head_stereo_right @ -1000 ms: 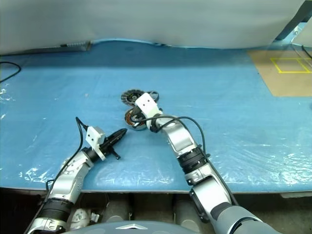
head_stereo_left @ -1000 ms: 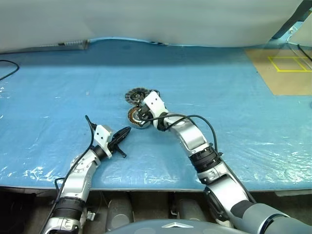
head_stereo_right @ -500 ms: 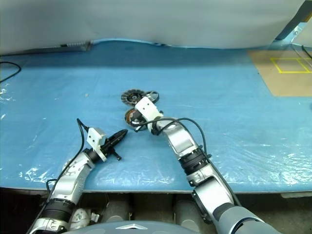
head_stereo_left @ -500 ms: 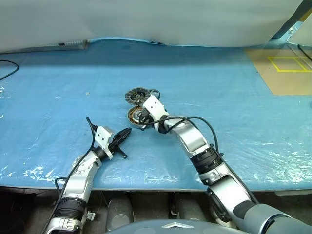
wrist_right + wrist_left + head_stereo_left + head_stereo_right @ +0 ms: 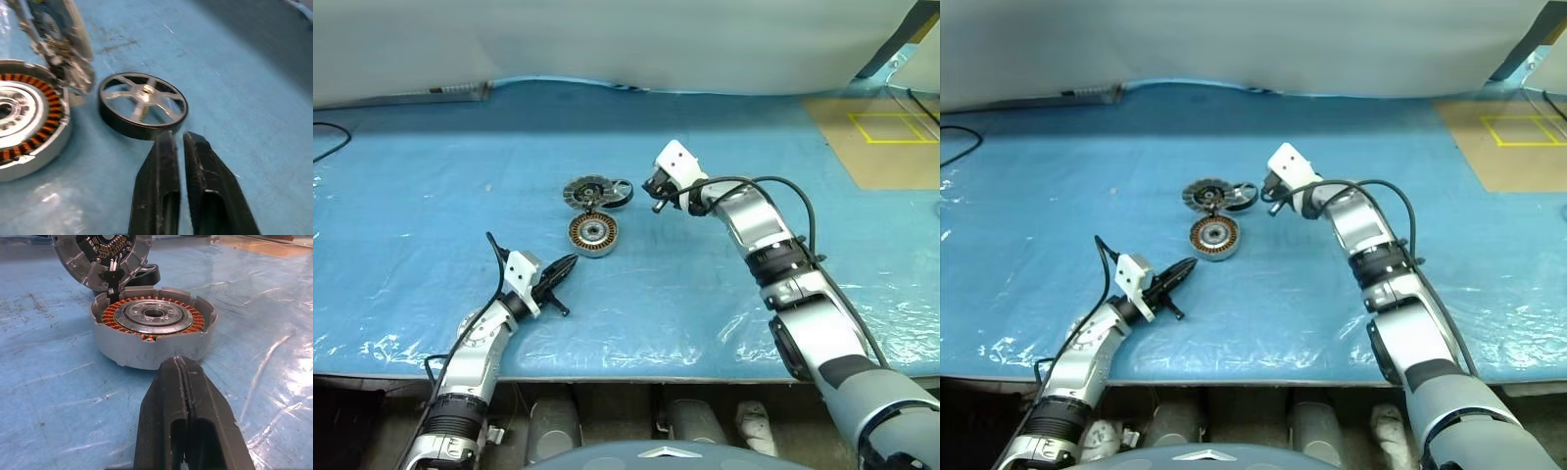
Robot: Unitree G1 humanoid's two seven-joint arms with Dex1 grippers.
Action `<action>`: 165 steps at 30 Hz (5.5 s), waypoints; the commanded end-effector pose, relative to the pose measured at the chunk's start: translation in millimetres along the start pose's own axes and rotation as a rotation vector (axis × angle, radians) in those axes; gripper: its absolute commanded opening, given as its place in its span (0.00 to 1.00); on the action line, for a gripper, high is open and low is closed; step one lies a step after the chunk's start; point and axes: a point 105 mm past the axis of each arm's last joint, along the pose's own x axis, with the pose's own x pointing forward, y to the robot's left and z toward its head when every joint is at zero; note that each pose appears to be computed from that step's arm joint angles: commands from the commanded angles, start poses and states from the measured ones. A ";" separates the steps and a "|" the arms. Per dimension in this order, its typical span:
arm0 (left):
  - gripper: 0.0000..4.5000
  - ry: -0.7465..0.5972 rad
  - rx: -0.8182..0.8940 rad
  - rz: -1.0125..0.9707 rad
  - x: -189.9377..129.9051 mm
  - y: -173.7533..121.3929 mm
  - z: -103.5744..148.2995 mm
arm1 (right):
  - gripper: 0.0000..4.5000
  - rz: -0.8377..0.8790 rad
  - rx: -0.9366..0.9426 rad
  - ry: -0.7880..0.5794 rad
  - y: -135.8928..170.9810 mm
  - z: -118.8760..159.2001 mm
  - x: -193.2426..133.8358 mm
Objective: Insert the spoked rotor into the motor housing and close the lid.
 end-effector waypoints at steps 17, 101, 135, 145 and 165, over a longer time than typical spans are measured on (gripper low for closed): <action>0.00 -0.017 0.036 0.027 -4.7 1.5 9.1 | 0.50 0.053 0.174 -0.106 19.1 42.8 36.4; 0.00 -0.011 0.037 -0.009 -4.6 2.9 11.1 | 0.00 0.385 -0.138 -0.100 89.7 12.7 -55.9; 0.00 -0.031 0.086 0.028 -5.4 5.8 15.4 | 0.00 0.350 -0.143 -0.112 95.4 17.9 -10.8; 0.00 -0.031 0.087 0.033 -4.8 5.6 17.4 | 0.00 0.309 -0.190 -0.076 94.1 8.0 -5.3; 0.00 -0.022 0.075 0.032 -5.3 6.2 11.0 | 0.45 0.261 -0.181 -0.090 71.5 16.0 -18.9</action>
